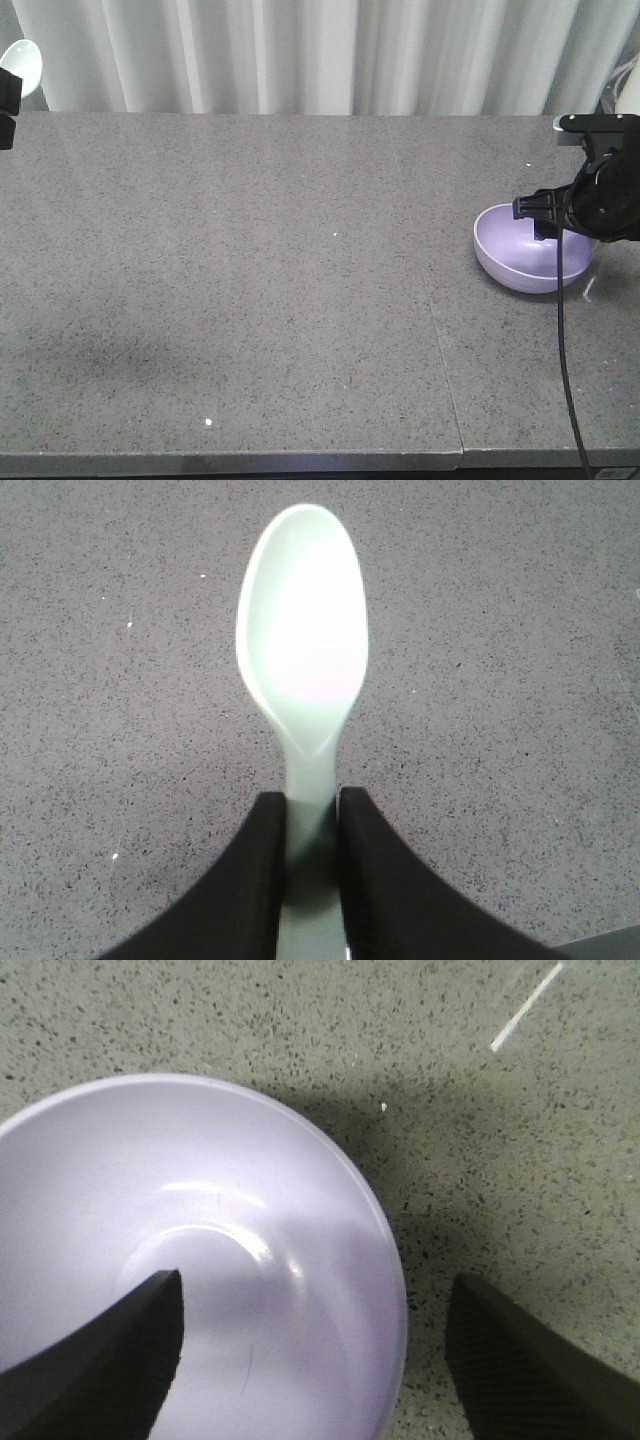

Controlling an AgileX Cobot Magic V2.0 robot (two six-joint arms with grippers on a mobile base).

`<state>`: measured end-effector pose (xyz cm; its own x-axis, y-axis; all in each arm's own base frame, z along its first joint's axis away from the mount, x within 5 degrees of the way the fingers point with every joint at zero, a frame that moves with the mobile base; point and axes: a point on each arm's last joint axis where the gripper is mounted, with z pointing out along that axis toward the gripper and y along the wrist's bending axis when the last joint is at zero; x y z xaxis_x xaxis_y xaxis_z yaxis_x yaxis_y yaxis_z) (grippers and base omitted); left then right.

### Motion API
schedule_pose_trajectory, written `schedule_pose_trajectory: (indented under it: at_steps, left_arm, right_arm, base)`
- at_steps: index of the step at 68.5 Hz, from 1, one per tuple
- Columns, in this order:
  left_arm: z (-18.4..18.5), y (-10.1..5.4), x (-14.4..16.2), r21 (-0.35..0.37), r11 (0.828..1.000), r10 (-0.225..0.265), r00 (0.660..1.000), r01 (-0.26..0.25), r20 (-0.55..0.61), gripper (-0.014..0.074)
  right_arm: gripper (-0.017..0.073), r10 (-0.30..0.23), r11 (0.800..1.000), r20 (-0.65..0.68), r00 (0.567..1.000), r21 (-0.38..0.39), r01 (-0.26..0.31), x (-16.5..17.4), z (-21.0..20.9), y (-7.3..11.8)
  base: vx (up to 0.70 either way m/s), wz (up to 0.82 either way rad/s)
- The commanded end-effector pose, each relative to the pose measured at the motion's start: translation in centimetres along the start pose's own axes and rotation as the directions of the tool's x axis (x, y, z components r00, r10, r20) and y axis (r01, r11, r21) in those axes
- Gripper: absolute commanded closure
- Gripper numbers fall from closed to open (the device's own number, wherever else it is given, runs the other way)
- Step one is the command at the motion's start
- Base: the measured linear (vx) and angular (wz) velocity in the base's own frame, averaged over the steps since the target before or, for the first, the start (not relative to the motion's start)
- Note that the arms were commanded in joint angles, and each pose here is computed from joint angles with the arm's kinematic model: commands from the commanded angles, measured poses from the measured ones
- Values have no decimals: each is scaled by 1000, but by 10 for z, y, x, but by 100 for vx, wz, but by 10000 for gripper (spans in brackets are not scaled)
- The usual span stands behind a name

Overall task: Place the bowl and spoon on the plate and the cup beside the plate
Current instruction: 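Lower the open right gripper onto the lavender bowl rim, then close the right gripper on the bowl rim and lift the bowl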

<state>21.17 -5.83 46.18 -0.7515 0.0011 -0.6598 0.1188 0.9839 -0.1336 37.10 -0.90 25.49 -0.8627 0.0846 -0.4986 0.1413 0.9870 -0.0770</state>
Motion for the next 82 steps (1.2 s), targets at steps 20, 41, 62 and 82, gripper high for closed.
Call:
schedule_pose_trajectory:
  at_steps: [20,41,62,82]
  left_arm:
    - [-14,-2,-3,23,1000,3,998,-5,64,600]
    - [-14,-2,-3,23,1000,3,998,-5,64,600]
    - [-14,-2,-3,23,1000,3,998,-5,64,600]
    - [-14,-2,-3,23,1000,3,998,-5,64,600]
  right_arm:
    - [21,-5,1000,145,989,7,4,-18,-21,-5]
    - [21,-4,1000,158,987,5,3,-19,-20,-5]
    - [21,1,1000,158,988,4,-1,-19,-20,-5]
    - [21,1,1000,158,988,4,-1,-19,-20,-5]
  base:
    - [0,0]
    - [0,0]
    - [0,0]
    - [0,0]
